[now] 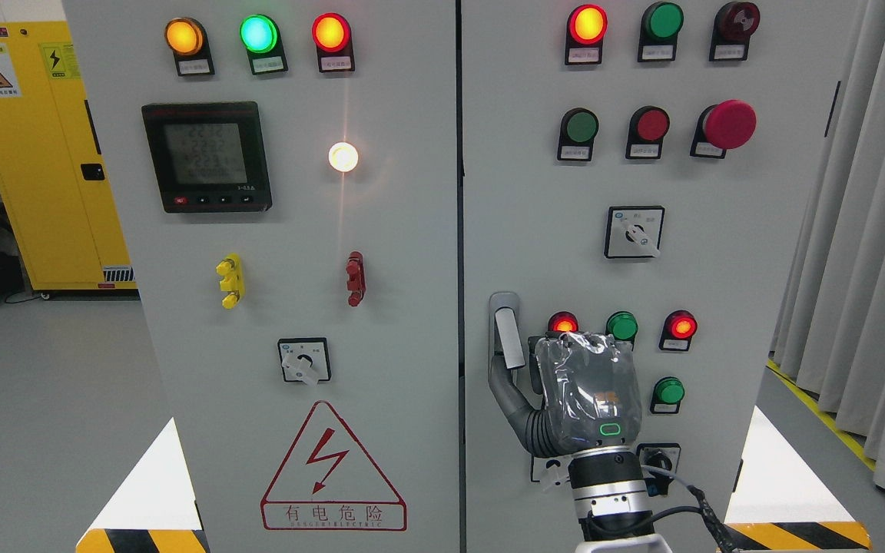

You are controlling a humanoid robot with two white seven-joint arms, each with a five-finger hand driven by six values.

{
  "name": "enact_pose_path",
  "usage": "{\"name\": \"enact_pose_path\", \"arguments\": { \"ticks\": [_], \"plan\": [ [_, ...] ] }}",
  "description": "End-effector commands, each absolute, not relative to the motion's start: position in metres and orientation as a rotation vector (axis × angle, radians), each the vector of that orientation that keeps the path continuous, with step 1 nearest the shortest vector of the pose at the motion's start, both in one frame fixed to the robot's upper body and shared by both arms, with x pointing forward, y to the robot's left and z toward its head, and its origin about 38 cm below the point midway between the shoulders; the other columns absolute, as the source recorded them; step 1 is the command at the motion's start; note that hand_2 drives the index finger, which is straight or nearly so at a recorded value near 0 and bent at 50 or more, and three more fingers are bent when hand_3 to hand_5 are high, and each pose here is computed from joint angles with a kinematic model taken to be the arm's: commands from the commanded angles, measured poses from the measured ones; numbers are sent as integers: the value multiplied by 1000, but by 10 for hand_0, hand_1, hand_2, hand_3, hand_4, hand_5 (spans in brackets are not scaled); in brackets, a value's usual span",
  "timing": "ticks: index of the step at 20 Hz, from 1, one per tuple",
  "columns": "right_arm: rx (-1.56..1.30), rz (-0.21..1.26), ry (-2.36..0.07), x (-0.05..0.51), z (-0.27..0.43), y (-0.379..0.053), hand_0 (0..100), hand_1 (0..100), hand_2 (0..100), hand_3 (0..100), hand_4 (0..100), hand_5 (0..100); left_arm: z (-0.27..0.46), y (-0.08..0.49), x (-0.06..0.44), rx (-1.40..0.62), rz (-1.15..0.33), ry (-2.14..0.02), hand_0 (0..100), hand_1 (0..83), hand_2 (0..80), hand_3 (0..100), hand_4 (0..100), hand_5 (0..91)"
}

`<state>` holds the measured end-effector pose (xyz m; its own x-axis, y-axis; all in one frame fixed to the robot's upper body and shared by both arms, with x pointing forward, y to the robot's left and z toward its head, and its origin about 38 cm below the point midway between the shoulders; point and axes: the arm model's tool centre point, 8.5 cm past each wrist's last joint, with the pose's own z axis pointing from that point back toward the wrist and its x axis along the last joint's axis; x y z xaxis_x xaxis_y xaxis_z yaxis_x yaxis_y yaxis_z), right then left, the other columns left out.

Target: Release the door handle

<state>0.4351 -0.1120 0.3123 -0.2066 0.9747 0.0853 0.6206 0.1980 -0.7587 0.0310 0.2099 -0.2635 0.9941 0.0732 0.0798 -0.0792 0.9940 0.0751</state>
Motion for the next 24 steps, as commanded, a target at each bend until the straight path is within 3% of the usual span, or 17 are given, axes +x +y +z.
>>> {"name": "enact_pose_path", "arguments": {
  "ticks": [1,4,11,14,24],
  "plan": [
    [-1491,790,-1905,434,313,-115,633,341,948,1000,1000,1000,-264,209,35,76,76,-89,120,556,0,0,0,0],
    [-1494,785,-1910,433,314,-115,704,333,948,1000,1000,1000,-264,209,35,76,78,-89,120,556,0,0,0,0],
    [-1497,775,-1904,433,314,-118,677,313,948,1000,1000,1000,-264,209,35,76,78,-89,120,556,0,0,0,0],
    [-1497,775,-1902,432,314,-119,573,315,948,1000,1000,1000,-264,209,35,76,78,-89,120,556,0,0,0,0],
    [-1500,764,-1899,432,314,-121,430,332,947,1000,1000,1000,-264,209,35,76,78,-89,120,556,0,0,0,0]
  ]
}}
